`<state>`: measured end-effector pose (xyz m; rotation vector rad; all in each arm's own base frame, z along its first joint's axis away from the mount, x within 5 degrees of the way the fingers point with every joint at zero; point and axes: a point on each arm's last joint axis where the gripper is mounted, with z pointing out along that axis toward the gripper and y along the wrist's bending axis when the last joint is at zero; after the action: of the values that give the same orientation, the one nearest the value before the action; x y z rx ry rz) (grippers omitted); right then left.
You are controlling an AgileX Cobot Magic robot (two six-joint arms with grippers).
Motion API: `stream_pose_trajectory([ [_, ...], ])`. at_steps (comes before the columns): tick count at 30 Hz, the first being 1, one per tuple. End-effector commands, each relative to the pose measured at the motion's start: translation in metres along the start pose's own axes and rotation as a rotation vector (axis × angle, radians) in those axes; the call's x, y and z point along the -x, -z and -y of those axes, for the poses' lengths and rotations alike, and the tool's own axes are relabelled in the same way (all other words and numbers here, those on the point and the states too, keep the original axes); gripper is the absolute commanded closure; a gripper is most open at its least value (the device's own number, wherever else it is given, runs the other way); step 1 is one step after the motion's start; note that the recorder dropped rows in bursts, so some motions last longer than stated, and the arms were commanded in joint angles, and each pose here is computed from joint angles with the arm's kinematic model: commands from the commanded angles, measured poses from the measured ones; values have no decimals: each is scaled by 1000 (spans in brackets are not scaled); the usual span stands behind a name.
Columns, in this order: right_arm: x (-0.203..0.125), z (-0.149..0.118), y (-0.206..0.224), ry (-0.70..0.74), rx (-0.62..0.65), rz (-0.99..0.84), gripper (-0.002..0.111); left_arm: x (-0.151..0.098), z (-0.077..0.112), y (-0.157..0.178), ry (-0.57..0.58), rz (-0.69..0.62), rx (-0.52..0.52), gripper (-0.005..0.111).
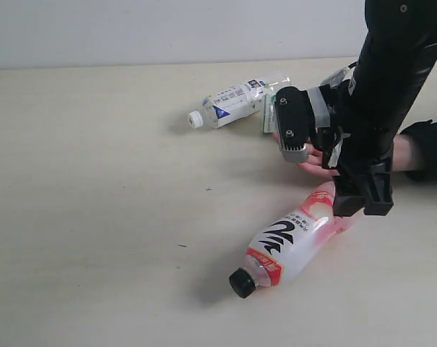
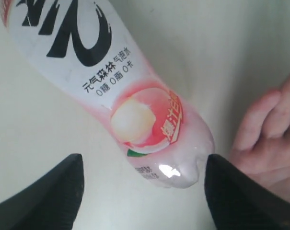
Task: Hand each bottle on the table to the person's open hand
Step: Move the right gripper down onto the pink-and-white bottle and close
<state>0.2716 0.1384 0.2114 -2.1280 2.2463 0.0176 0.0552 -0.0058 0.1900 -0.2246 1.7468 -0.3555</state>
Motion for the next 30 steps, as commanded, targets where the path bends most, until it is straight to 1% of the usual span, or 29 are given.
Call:
stream_pose_trajectory([
  [1,6,-2,1,-4,0,74,40,0,0,0,-7,6,-8,107],
  [6,6,-7,1,-1,5,96,40,0,0,0,-7,6,-8,107],
  [9,3,-10,2,11,-27,105,40,0,0,0,-7,6,-8,107],
  [13,-4,-11,-3,53,-82,62,40,0,0,0,-7,6,-8,107],
  [15,-6,-14,-6,78,-83,56,40,0,0,0,-7,6,-8,107],
  [18,-7,-17,-12,118,-102,75,40,0,0,0,-7,6,-8,107],
  [20,-4,-17,-15,100,-122,120,40,0,0,0,-7,6,-8,107],
  [24,1,-14,-15,175,-169,169,40,0,0,0,-7,6,-8,107],
  [27,7,-11,-12,116,-207,247,40,0,0,0,-7,6,-8,107],
  [30,11,-10,-11,41,-208,300,40,0,0,0,-7,6,-8,107],
])
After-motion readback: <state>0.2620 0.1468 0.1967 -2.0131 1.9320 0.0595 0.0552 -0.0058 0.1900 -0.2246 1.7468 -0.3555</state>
